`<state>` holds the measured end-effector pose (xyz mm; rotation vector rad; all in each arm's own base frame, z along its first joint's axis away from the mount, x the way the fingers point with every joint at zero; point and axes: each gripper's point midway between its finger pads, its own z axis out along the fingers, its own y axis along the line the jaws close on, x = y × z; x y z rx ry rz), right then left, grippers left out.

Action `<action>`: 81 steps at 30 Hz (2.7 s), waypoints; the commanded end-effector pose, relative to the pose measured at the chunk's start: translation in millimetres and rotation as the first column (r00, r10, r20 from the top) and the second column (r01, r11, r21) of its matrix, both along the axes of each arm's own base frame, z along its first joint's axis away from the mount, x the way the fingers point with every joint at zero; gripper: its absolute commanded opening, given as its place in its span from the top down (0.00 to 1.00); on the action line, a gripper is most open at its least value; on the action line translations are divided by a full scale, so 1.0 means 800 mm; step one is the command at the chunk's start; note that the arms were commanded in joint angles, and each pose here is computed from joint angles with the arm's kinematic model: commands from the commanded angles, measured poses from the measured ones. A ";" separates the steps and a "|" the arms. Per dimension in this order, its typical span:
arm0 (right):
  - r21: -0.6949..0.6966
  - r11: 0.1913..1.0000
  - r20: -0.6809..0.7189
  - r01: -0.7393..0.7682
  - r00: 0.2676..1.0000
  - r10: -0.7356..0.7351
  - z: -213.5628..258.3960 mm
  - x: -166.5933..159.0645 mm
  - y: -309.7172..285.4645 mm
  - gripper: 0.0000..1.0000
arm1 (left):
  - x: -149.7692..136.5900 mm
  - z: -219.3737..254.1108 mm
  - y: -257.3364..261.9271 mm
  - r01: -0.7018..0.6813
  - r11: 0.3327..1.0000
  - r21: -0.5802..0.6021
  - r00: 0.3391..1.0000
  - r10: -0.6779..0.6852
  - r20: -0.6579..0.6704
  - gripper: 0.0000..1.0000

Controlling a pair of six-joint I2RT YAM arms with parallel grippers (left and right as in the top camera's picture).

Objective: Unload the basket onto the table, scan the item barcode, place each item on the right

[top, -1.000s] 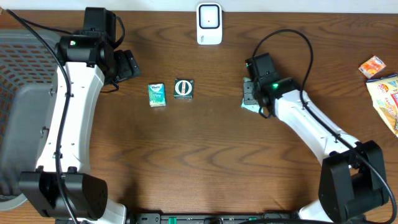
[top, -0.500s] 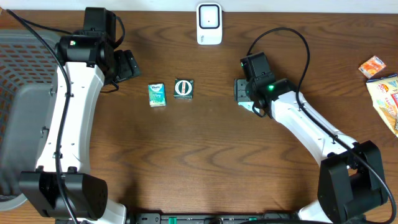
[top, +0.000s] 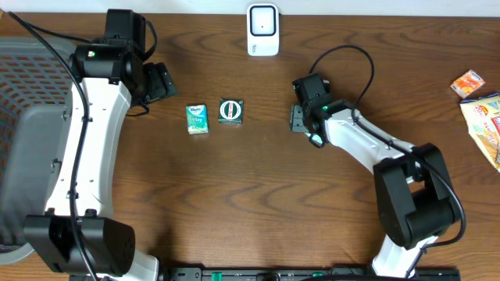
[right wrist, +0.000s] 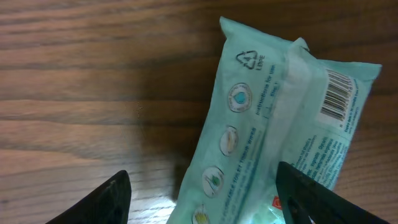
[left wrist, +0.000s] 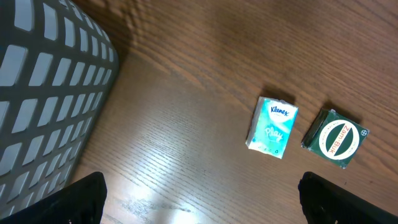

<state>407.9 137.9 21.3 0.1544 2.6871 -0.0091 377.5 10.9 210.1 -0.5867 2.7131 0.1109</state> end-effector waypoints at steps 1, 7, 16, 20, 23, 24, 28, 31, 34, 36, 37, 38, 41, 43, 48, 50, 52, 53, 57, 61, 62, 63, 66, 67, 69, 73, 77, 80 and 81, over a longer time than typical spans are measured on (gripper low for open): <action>0.012 1.000 0.035 0.023 0.999 -0.023 0.013 0.011 0.002 0.32 | 0.000 -0.001 0.005 -0.006 1.000 0.016 1.000 0.007 -0.005 0.02; -0.016 0.999 0.036 0.036 0.999 -0.035 0.007 0.012 -0.004 0.40 | 0.000 -0.001 0.005 -0.006 1.000 0.016 1.000 0.007 -0.005 0.02; -0.134 0.989 -0.057 0.066 0.996 -0.074 -0.057 0.001 -0.033 0.44 | 0.000 -0.001 0.005 -0.006 1.000 0.016 1.000 0.007 -0.005 0.02; -0.148 0.987 -0.084 0.064 0.993 -0.077 -0.063 -0.004 -0.040 0.75 | 0.000 -0.001 0.005 -0.006 1.000 0.016 1.000 0.007 -0.005 0.02; -0.136 0.989 -0.104 0.056 0.992 -0.071 -0.050 -0.004 -0.035 0.99 | 0.000 -0.001 0.005 -0.006 1.000 0.016 1.000 0.007 -0.005 0.02; -0.122 0.991 -0.115 0.050 0.991 -0.064 -0.045 -0.004 -0.031 0.99 | 0.000 -0.001 0.005 -0.006 1.000 0.016 1.000 0.007 -0.005 0.02; -0.004 1.000 -0.137 0.015 0.991 -0.015 -0.011 0.002 -0.002 0.99 | 0.000 -0.001 0.005 -0.006 1.000 0.016 1.000 0.007 -0.005 0.02; 0.163 0.980 -0.113 -0.112 0.985 0.131 0.023 0.008 0.036 0.99 | 0.000 -0.001 0.005 -0.006 1.000 0.016 1.000 0.007 -0.005 0.02; 0.341 0.912 -0.051 -0.227 0.965 0.259 0.057 0.010 0.071 0.99 | 0.000 -0.001 0.005 -0.006 1.000 0.016 1.000 0.007 -0.005 0.02; 0.459 0.840 -0.009 -0.289 0.944 0.329 0.075 0.009 0.089 0.99 | 0.000 -0.001 0.005 -0.006 1.000 0.016 1.000 0.007 -0.005 0.02; 0.515 0.798 0.011 -0.313 0.933 0.359 0.083 0.008 0.096 0.99 | 0.000 -0.001 0.005 -0.006 1.000 0.016 1.000 0.007 -0.005 0.02; 0.564 0.760 0.025 -0.324 0.926 0.376 0.090 0.007 0.101 0.99 | 0.000 -0.001 0.005 -0.006 1.000 0.016 1.000 0.007 -0.005 0.02; 0.671 0.660 0.055 -0.339 0.910 0.412 0.103 0.005 0.105 0.99 | 0.000 -0.001 0.005 -0.006 1.000 0.016 1.000 0.007 -0.005 0.02; 0.718 0.591 0.085 -0.367 0.890 0.448 0.109 0.002 0.107 0.99 | 0.000 -0.001 0.005 -0.006 1.000 0.016 1.000 0.007 -0.005 0.02; 0.795 0.518 0.042 -0.314 0.882 0.470 0.082 -0.004 0.109 0.99 | 0.000 -0.001 0.005 -0.006 1.000 0.016 1.000 0.007 -0.005 0.02; 0.849 0.443 0.037 -0.287 0.870 0.492 0.071 -0.008 0.115 0.99 | 0.000 -0.001 0.005 -0.006 1.000 0.016 1.000 0.007 -0.005 0.02; 0.896 0.365 0.038 -0.253 0.862 0.506 0.061 -0.010 0.120 0.99 | 0.000 -0.001 0.005 -0.006 1.000 0.016 1.000 0.007 -0.005 0.02; 0.911 0.347 0.022 -0.223 0.866 0.500 0.052 -0.008 0.119 0.99 | 0.000 -0.001 0.005 -0.006 1.000 0.016 1.000 0.007 -0.005 0.02; 0.927 0.357 -0.060 -0.115 0.894 0.444 0.015 0.004 0.097 0.99 | 0.000 -0.001 0.005 -0.006 1.000 0.016 1.000 0.007 -0.005 0.02; 0.898 0.432 -0.099 -0.076 0.925 0.367 0.004 0.019 0.062 0.98 | 0.000 -0.001 0.005 -0.006 1.000 0.016 1.000 0.007 -0.005 0.02; 0.886 0.458 -0.107 -0.066 0.934 0.341 0.003 0.024 0.050 0.97 | 0.000 -0.001 0.005 -0.006 1.000 0.016 1.000 0.007 -0.005 0.02; 0.876 0.480 -0.114 -0.058 0.940 0.322 0.003 0.027 0.041 0.96 | 0.000 -0.001 0.005 -0.006 1.000 0.016 1.000 0.007 -0.005 0.02; 0.829 0.557 -0.117 -0.049 0.959 0.258 0.012 0.036 0.009 0.91 | 0.000 -0.001 0.005 -0.006 1.000 0.016 1.000 0.007 -0.005 0.02; 0.816 0.575 -0.103 -0.062 0.963 0.249 0.020 0.037 0.001 0.87 | 0.000 -0.001 0.005 -0.006 1.000 0.016 1.000 0.007 -0.005 0.02; 0.796 0.599 -0.076 -0.084 0.969 0.237 0.035 0.040 -0.011 0.67 | 0.000 -0.001 0.005 -0.006 1.000 0.016 1.000 0.007 -0.005 0.02; 0.747 0.656 -0.045 -0.111 0.975 0.216 0.058 0.042 -0.023 0.26 | 0.000 -0.001 0.005 -0.006 1.000 0.016 1.000 0.007 -0.005 0.02; 0.714 0.691 -0.066 -0.113 0.972 0.226 0.054 0.034 -0.019 0.20 | 0.000 -0.001 0.005 -0.006 1.000 0.016 1.000 0.007 -0.005 0.02; 0.646 0.759 -0.132 -0.082 0.967 0.217 0.033 0.024 -0.022 0.18 | 0.000 -0.001 0.005 -0.006 1.000 0.016 1.000 0.007 -0.005 0.02; 0.604 0.795 -0.166 -0.065 0.965 0.204 0.021 0.019 -0.027 0.18 | 0.000 -0.001 0.005 -0.006 1.000 0.016 1.000 0.007 -0.005 0.02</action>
